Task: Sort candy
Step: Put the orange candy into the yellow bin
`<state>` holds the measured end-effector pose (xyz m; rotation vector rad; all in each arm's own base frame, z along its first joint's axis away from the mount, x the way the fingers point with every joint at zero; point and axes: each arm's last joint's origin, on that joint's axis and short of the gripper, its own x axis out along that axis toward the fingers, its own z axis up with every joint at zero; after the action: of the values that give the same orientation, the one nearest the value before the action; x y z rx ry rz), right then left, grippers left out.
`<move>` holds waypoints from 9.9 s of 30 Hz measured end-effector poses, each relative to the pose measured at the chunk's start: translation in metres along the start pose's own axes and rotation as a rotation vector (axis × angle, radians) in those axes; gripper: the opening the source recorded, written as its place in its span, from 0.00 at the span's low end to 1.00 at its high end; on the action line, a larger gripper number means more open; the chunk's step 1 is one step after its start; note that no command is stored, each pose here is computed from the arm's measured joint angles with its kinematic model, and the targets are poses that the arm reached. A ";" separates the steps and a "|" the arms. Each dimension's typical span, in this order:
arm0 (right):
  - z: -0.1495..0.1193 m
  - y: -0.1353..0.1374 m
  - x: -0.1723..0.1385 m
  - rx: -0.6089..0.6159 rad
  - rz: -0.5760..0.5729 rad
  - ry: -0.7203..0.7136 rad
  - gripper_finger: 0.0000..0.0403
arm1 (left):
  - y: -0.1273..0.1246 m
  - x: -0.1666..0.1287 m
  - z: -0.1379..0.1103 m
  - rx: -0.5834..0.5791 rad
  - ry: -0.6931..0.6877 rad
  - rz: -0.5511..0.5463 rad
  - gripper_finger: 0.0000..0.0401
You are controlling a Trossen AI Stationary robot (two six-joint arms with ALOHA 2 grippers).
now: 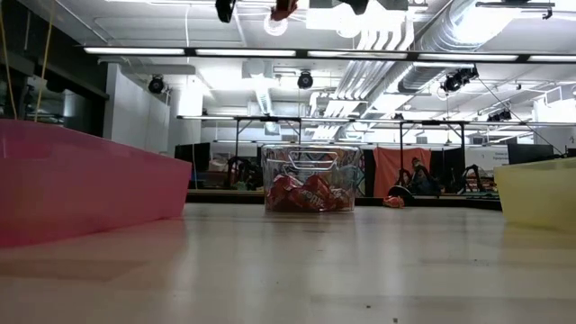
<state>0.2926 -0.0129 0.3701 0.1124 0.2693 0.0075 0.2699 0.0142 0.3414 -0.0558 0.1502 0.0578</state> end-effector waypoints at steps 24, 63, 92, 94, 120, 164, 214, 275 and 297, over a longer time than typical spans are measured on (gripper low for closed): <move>-0.007 -0.003 0.022 0.008 -0.036 -0.001 0.19 | -0.003 0.007 -0.004 0.004 0.006 -0.009 0.00; -0.072 0.043 -0.135 0.347 -0.330 0.561 0.01 | 0.010 -0.038 -0.080 -0.313 0.228 0.102 0.50; -0.171 0.055 -0.133 0.752 -0.252 1.006 0.45 | 0.010 -0.040 -0.076 -0.313 0.190 0.099 0.50; -0.160 0.058 -0.135 0.779 -0.184 1.022 0.51 | 0.010 -0.040 -0.076 -0.313 0.190 0.099 0.50; -0.225 0.184 -0.096 1.005 -0.599 1.560 0.52 | 0.010 -0.040 -0.075 -0.304 0.182 0.097 0.50; -0.171 0.232 -0.097 0.449 -0.016 1.218 0.00 | 0.014 -0.039 -0.070 -0.309 0.128 0.104 0.50; -0.091 0.015 -0.021 0.073 0.191 -0.164 0.00 | -0.021 -0.041 -0.040 0.022 -0.187 -0.077 0.50; -0.081 0.020 -0.089 0.371 -0.161 -0.220 0.56 | -0.001 -0.043 -0.046 -0.256 -0.097 0.010 0.50; -0.059 -0.024 -0.013 0.203 -0.234 -0.209 0.03 | 0.054 -0.073 -0.009 -0.202 0.022 0.392 0.50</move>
<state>0.2645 -0.0308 0.3148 0.2810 0.0725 -0.2636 0.1929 0.0639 0.3410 -0.2283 0.1752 0.4635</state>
